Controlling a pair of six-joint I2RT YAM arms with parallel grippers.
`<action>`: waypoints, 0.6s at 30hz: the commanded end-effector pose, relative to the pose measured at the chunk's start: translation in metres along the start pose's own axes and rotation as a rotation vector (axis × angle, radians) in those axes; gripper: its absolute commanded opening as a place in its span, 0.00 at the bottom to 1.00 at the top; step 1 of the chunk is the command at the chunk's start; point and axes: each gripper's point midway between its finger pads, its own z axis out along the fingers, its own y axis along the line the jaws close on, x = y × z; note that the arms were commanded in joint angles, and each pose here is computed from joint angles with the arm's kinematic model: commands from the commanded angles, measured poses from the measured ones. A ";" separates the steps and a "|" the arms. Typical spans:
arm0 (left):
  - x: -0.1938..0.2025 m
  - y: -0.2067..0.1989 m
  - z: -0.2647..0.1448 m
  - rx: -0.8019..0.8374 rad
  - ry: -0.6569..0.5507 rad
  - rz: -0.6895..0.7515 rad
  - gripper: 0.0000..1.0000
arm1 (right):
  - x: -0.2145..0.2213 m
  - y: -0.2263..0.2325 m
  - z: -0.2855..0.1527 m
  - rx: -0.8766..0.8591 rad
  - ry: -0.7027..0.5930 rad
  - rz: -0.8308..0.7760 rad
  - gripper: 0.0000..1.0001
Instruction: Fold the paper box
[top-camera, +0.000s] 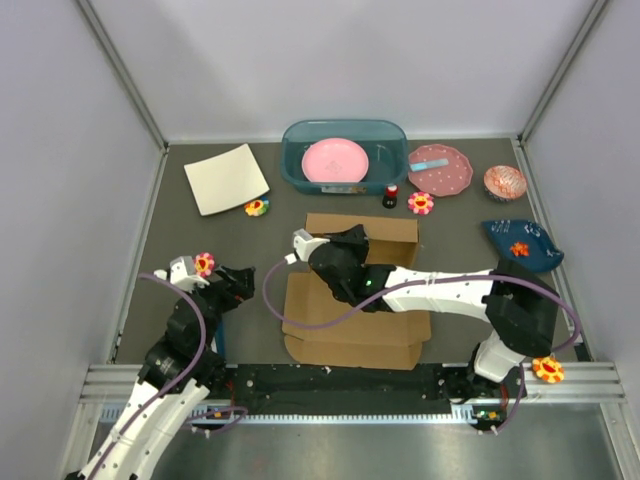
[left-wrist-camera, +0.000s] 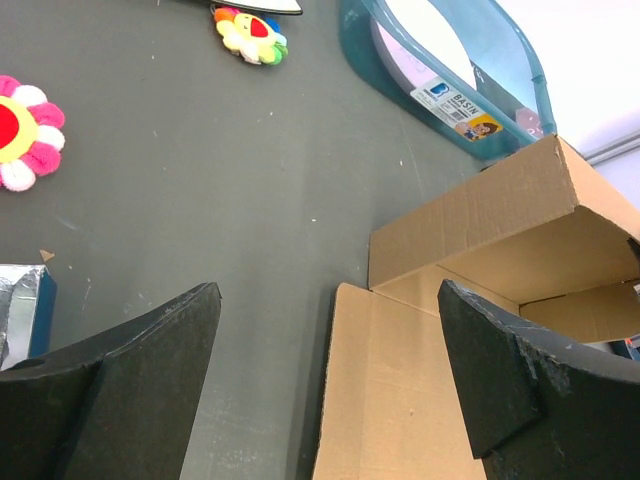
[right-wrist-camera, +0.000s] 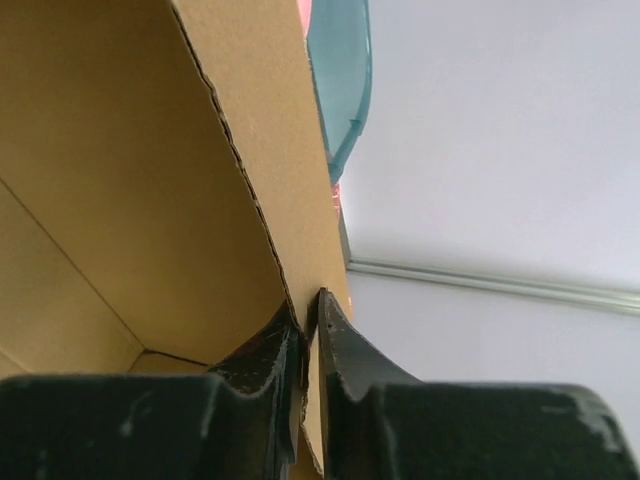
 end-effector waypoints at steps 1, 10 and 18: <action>-0.006 0.000 0.000 -0.002 -0.027 -0.005 0.96 | -0.005 -0.015 0.000 0.032 -0.014 0.047 0.00; -0.038 -0.017 -0.010 0.032 -0.105 -0.012 0.95 | -0.001 -0.077 -0.023 0.110 0.001 0.216 0.00; -0.103 -0.057 -0.030 0.096 -0.234 0.003 0.95 | 0.028 -0.124 -0.015 0.017 0.165 0.555 0.00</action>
